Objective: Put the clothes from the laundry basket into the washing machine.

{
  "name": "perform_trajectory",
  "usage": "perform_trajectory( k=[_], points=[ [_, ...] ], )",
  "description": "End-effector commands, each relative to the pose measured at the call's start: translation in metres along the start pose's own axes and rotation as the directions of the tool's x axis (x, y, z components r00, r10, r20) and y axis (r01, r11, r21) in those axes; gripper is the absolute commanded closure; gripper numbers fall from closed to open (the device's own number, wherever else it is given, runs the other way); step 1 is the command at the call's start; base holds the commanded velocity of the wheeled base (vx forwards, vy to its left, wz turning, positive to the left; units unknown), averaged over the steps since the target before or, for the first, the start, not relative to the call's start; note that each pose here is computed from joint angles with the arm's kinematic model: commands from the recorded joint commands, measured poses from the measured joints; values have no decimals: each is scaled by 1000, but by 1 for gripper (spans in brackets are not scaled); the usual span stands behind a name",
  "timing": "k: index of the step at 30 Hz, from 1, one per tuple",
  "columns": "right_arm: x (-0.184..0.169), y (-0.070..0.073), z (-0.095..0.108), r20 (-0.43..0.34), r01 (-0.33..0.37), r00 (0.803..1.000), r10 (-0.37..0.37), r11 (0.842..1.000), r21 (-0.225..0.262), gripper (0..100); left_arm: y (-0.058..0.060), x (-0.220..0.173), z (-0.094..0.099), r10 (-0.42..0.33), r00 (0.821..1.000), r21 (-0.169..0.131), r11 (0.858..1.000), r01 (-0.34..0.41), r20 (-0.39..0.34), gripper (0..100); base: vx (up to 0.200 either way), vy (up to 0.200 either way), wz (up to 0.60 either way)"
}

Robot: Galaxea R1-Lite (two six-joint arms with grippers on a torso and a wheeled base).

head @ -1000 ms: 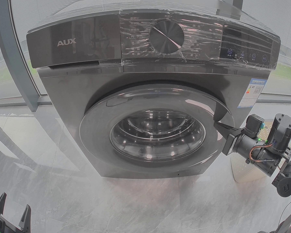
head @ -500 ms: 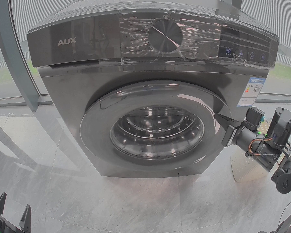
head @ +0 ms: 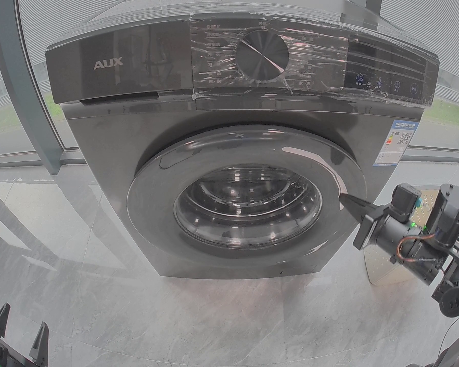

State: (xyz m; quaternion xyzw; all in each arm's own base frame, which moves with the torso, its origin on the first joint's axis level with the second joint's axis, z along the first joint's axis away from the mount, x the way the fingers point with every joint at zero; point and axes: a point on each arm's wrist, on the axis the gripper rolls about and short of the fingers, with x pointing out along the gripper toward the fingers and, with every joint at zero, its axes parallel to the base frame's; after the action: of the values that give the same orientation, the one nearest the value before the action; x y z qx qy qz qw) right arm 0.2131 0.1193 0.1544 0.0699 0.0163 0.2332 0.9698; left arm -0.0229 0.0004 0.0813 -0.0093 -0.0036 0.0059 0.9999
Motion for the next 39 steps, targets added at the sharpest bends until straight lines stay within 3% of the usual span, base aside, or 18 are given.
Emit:
perform_trajectory(
  k=[1, 9, 10, 21, 28, 36, 39],
  points=[
    [-26, 14, -15, -77, -87, 993, 87, 996, -2, 100, 0, 0, -4, -1, 1000, 0, 1000, 1, -2, 0, 0, 0, 0],
    [-43, 11, -5, -34, -89, 995, 88, 996, -1, 100, 0, 0, -4, -1, 1000, 0, 1000, 1, -2, 0, 0, 0, 0],
    [-46, 11, -5, -36, -90, 995, 90, 996, -1, 0, 0, 0, -4, -1, 1000, 0, 1000, 1, -2, 0, 0, 0, 0],
    [-69, 7, -5, -16, -74, 997, 74, 997, -8, 0, 0, 0, -4, -3, 1000, 2, 1000, 3, -2, 0, 0, 0, 0],
    [-104, -19, -1, 46, 71, 997, -67, 994, -86, 0, 0, 0, -4, -3, 1000, 2, 1000, 3, -2, 0, 0, 0, 0],
    [-135, -25, 8, 137, 132, 984, -118, 986, -102, 0, 0, 0, -4, -3, 1000, 2, 1000, 3, -2, 0, 0, 0, 0],
    [-156, -30, 8, 143, 224, 968, -205, 966, -133, 0, 0, 0, -4, -3, 1000, 0, 1000, 3, -2, 0, 0, 0, 0]
  ],
)
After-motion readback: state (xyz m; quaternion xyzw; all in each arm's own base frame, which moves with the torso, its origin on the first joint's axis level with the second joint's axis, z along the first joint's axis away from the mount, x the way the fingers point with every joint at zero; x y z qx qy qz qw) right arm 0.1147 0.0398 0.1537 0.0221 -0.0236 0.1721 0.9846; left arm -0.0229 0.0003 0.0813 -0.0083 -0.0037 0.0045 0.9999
